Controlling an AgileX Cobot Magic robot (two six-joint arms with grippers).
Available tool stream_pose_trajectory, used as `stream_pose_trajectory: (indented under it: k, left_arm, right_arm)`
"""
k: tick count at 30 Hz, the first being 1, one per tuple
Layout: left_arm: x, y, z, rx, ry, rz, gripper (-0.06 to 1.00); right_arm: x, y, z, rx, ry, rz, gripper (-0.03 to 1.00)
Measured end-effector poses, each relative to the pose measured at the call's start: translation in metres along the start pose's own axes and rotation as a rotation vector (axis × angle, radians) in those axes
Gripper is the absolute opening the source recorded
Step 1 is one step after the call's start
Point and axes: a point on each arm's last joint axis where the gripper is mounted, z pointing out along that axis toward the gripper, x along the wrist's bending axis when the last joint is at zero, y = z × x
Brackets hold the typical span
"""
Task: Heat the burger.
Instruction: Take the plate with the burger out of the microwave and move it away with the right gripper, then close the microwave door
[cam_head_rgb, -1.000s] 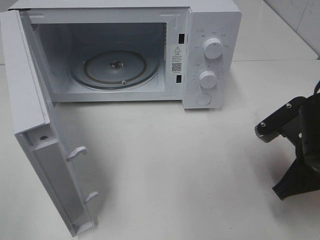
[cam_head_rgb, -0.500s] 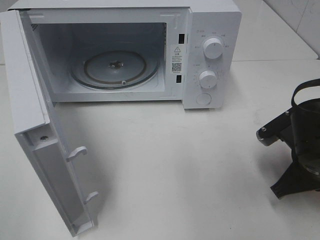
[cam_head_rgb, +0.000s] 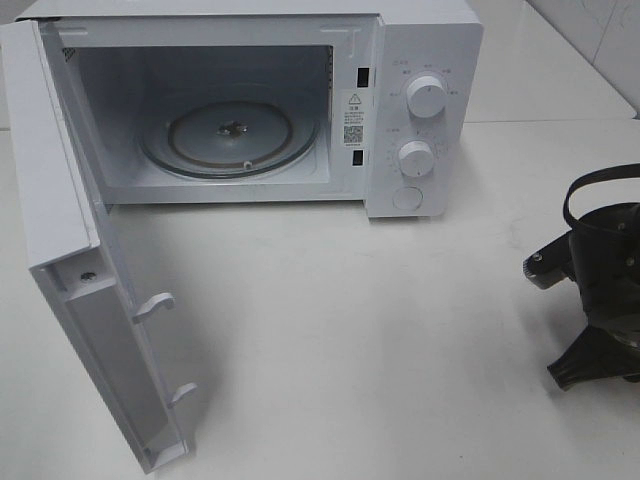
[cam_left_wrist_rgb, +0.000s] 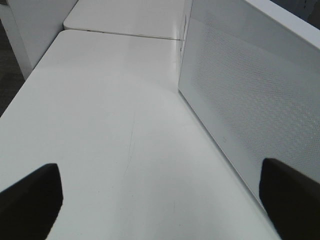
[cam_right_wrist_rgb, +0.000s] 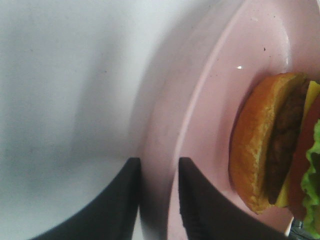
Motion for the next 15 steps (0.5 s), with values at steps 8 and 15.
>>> stream_pose_trajectory:
  k: [8, 15]
  left_arm:
    - [0.0, 0.0, 0.0, 0.0, 0.0, 0.0, 0.99]
    - [0.0, 0.0, 0.0, 0.0, 0.0, 0.0, 0.99]
  right_arm:
    - [-0.013, 0.002, -0.022, -0.015, 0.058, 0.047, 0.58]
    - [-0.031, -0.003, -0.049, -0.066, 0.154, 0.054, 0.64]
